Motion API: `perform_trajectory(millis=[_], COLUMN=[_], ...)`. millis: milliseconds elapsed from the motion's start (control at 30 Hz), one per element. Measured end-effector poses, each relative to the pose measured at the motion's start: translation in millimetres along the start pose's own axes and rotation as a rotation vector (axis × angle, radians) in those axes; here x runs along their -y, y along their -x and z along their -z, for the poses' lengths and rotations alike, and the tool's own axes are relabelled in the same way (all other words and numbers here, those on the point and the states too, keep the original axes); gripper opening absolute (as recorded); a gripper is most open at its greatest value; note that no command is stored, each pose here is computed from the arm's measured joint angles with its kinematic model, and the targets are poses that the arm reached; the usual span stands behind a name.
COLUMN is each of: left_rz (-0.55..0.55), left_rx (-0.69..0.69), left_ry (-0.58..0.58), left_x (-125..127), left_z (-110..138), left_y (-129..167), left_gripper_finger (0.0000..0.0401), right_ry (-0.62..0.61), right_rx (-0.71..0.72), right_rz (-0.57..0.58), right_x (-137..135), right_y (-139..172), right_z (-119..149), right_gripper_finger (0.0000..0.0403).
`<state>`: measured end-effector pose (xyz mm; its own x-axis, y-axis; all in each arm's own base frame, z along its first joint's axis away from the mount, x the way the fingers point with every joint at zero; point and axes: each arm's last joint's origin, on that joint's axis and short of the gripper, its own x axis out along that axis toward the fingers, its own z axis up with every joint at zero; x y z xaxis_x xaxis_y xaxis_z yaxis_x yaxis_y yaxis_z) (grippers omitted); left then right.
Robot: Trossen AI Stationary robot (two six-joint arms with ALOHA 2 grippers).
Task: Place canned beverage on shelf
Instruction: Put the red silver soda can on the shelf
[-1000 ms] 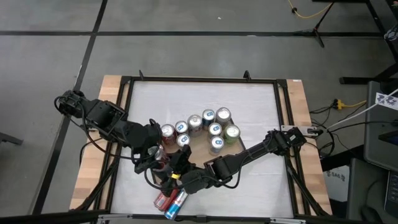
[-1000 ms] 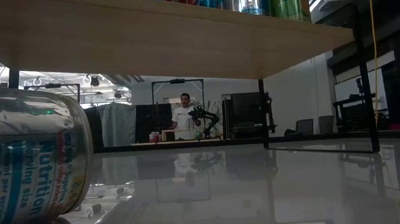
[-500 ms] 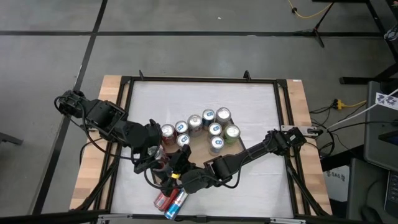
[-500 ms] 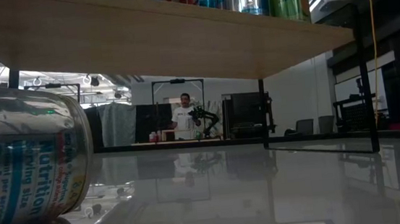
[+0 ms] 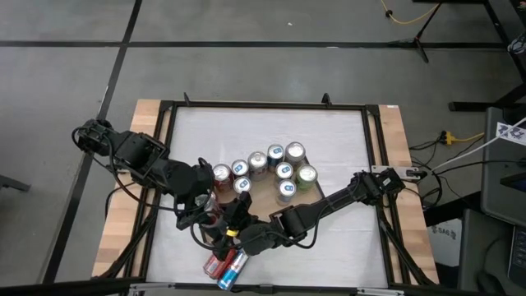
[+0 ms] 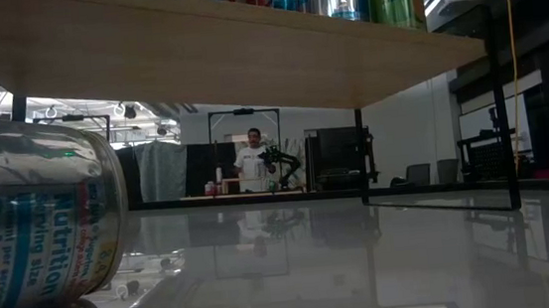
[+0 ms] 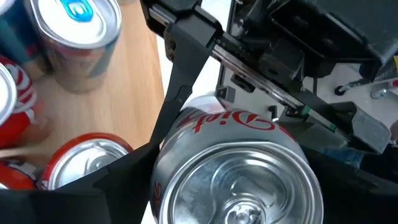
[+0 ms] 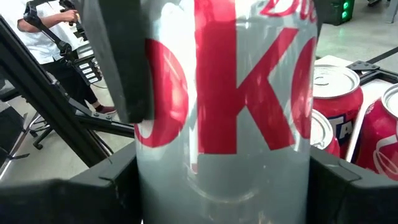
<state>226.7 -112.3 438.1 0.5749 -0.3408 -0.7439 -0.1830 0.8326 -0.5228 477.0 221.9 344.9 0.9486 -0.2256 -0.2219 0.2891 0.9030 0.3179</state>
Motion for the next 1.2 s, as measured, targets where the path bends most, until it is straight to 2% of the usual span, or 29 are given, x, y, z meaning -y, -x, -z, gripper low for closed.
perform_trajectory(millis=[133, 400, 633, 867, 1033, 1200], left_rz=[0.001, 0.004, 0.004, 0.007, -0.001, -0.005], left_rx=[-0.034, -0.092, -0.092, -0.106, -0.101, -0.097], left_ry=[0.000, -0.002, -0.001, 0.001, 0.001, 0.001], left_x=[1.2, 4.3, 4.4, 4.6, 4.2, 3.9], left_z=[-0.2, -1.8, -1.9, -1.3, -1.5, -1.7], left_y=[-6.6, -21.8, -21.9, -23.6, -23.8, -24.1], left_gripper_finger=[0.0325, 0.0286, 0.0286, 0.0286, 0.0286, 0.0286], right_ry=[0.004, 0.018, 0.016, 0.012, 0.021, 0.051], right_rx=[-0.009, -0.036, -0.038, -0.084, -0.092, -0.115], right_rz=[-0.005, -0.006, -0.009, -0.091, -0.093, -0.088], right_x=[0.0, 0.0, 0.1, -0.9, -0.8, 0.1], right_y=[0.1, 0.9, 0.8, -0.4, 0.2, 1.6], right_z=[0.7, 4.4, 4.3, 4.5, 4.3, 5.7], right_gripper_finger=[0.0291, 0.0291, 0.0293, 0.0329, 0.0348, 0.0350])
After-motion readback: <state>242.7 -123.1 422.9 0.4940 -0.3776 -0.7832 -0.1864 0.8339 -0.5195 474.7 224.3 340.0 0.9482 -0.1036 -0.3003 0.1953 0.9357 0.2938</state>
